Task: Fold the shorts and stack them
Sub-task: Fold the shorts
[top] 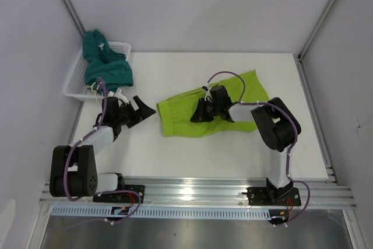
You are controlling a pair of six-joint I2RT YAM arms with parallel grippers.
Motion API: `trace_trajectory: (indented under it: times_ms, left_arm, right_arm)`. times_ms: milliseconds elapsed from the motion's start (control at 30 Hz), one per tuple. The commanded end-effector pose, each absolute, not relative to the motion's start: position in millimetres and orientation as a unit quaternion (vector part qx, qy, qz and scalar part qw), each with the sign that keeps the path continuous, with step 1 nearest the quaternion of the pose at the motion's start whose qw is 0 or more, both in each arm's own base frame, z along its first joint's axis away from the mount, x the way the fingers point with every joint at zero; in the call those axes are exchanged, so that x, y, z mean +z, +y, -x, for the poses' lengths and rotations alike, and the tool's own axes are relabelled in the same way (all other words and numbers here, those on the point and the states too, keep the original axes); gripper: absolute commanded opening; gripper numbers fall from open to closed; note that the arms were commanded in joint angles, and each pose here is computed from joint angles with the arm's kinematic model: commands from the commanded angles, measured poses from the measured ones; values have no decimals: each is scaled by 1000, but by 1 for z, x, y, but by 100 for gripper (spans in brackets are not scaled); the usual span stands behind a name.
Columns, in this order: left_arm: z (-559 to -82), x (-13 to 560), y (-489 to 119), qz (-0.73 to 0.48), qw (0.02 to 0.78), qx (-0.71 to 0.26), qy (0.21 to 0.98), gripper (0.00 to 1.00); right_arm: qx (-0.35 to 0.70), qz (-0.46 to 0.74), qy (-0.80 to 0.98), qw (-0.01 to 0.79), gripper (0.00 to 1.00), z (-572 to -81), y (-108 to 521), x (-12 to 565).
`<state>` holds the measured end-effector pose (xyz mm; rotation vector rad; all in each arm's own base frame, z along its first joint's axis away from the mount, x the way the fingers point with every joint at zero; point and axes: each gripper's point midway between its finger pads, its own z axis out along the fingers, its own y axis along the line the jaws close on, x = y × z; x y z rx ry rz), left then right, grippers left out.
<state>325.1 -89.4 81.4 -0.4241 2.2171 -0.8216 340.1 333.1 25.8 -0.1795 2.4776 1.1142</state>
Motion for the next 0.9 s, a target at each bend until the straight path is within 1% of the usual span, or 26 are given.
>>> trace_trajectory:
  times_ms: [0,267,300,467,533,600,867]
  left_arm:
    - [-329,86,-99,131,380,-346,848,99]
    - [-327,68,-110,119,362,-365,850,99]
    - [-331,72,-112,118,370,-370,844,99]
    - [-320,62,-138,107,360,-390,841,99]
    - [-322,64,-143,103,371,-399,832,99]
    - [-321,57,-150,107,358,-409,833,99]
    - [-326,44,-155,119,353,-416,830,100]
  right_arm:
    - [376,87,898,212,19,-335,327,34]
    - [416,119,869,238,20,-336,367,94]
    - [420,122,865,245,20,-338,370,103]
    - [433,136,856,249,21,-334,386,120]
    - [434,141,856,244,21,-332,393,117]
    - [434,138,857,241,21,-333,396,113]
    - [402,124,882,213,20,-342,397,61]
